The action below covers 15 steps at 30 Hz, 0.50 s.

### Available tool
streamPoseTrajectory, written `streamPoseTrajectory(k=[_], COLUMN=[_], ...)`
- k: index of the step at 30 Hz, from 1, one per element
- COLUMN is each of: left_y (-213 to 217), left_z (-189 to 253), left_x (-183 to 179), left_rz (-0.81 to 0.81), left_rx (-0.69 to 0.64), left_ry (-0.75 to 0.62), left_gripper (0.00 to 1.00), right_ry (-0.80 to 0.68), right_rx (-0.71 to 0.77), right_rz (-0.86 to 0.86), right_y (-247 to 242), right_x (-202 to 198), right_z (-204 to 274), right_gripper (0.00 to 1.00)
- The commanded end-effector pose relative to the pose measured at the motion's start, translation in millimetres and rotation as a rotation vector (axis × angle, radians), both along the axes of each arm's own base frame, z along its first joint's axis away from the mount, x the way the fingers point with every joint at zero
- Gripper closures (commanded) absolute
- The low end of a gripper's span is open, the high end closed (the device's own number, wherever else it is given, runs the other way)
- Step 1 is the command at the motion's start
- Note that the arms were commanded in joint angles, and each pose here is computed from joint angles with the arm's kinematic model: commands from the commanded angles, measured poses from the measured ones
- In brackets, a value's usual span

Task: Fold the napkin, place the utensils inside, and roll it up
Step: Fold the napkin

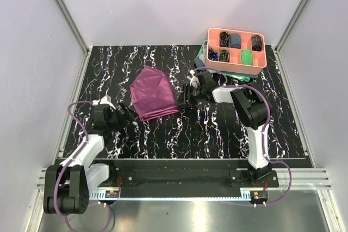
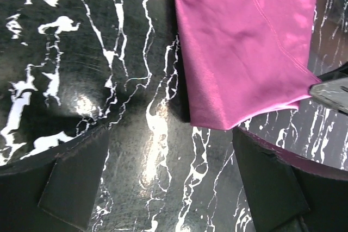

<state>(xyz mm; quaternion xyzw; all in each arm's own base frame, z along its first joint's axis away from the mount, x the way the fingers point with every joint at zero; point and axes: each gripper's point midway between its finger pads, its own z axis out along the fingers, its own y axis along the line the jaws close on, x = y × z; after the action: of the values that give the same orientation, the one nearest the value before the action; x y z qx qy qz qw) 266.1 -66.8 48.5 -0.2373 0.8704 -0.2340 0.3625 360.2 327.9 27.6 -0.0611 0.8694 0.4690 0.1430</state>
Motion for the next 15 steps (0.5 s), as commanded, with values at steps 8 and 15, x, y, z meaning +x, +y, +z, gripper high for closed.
streamPoseTrajectory(k=[8, 15], left_y=[-11, -21], left_z=[13, 11], left_x=[12, 10], left_rz=[-0.032, -0.055], left_rx=[-0.070, -0.132], left_ry=[-0.068, -0.090], left_gripper=[0.04, 0.08], right_ry=[0.049, 0.047], right_rx=[-0.113, -0.164], right_rz=[-0.040, -0.151], right_y=[-6, -33], right_x=[-16, -38], right_z=[-34, -22], right_gripper=[1.00, 1.00])
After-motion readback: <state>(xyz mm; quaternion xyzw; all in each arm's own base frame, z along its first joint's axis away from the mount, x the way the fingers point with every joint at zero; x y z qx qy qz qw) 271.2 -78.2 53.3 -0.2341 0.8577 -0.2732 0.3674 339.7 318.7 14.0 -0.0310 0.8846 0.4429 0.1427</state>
